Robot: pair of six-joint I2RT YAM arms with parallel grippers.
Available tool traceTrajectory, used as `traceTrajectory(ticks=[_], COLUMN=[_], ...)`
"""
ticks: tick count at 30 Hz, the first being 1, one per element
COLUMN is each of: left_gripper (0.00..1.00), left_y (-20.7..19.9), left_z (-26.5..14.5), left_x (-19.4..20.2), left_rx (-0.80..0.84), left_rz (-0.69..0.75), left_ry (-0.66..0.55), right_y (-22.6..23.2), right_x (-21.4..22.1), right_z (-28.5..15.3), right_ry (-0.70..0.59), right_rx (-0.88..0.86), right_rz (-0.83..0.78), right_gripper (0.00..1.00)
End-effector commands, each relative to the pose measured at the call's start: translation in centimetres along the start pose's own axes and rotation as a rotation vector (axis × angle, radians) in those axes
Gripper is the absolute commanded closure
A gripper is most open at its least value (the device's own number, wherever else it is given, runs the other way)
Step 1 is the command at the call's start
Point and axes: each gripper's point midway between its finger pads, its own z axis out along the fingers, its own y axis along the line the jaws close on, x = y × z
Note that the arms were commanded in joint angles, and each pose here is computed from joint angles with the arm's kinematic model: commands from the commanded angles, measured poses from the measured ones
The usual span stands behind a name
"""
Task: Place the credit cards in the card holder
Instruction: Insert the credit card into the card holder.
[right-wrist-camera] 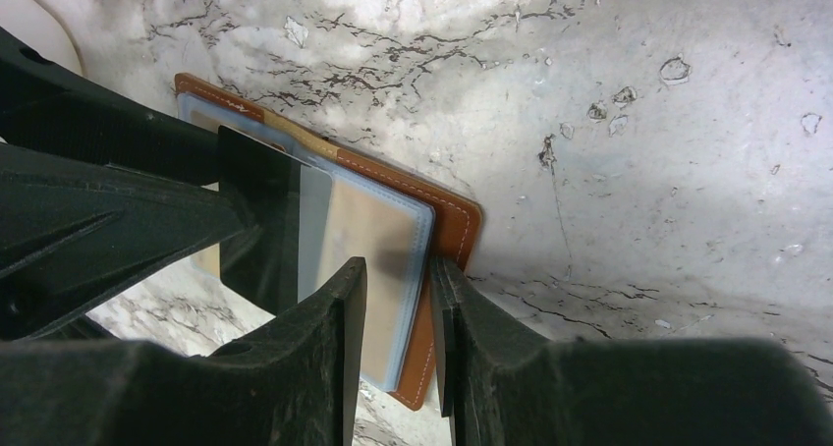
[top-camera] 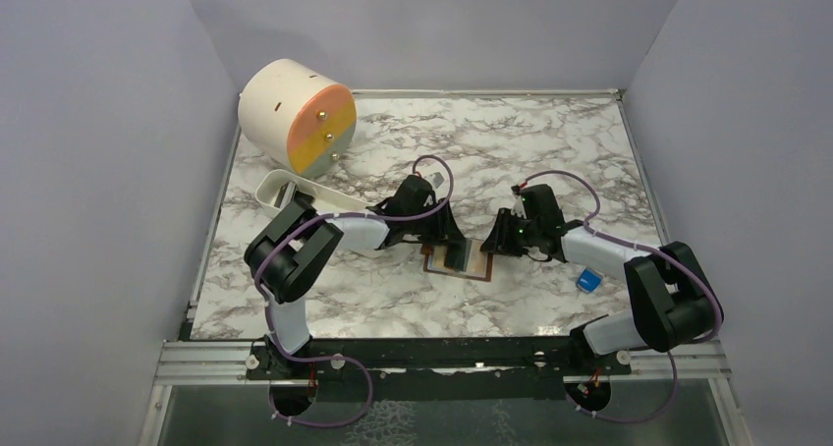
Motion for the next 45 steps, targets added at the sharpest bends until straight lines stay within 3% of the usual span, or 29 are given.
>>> traceTrajectory(ticks=[1, 10, 26, 45], left_gripper=[0.56, 0.55, 0.56, 0.59], left_y=[3.5, 2.6, 1.3, -4.8], left_z=[-0.7, -1.5, -1.4, -0.1], left_x=[1.2, 1.2, 4.5, 4.6], left_rx=[-0.162, -0.158, -0.1, 0.091], left_rz=[0.016, 0.038, 0.0, -0.055], left_ry=[0.032, 0.044, 0.129, 0.115], right_y=[-2.2, -1.9, -1.8, -1.7], right_x=[3.7, 4.0, 5.1, 3.9], right_z=[-0.4, -1.0, -0.7, -0.1], right_ry=[0.118, 0.132, 0.134, 0.103], right_rx=[0.083, 0.075, 0.042, 0.058], right_rz=[0.03, 0.045, 0.095, 0.11], right_gripper=[0.69, 0.68, 0.69, 0.71])
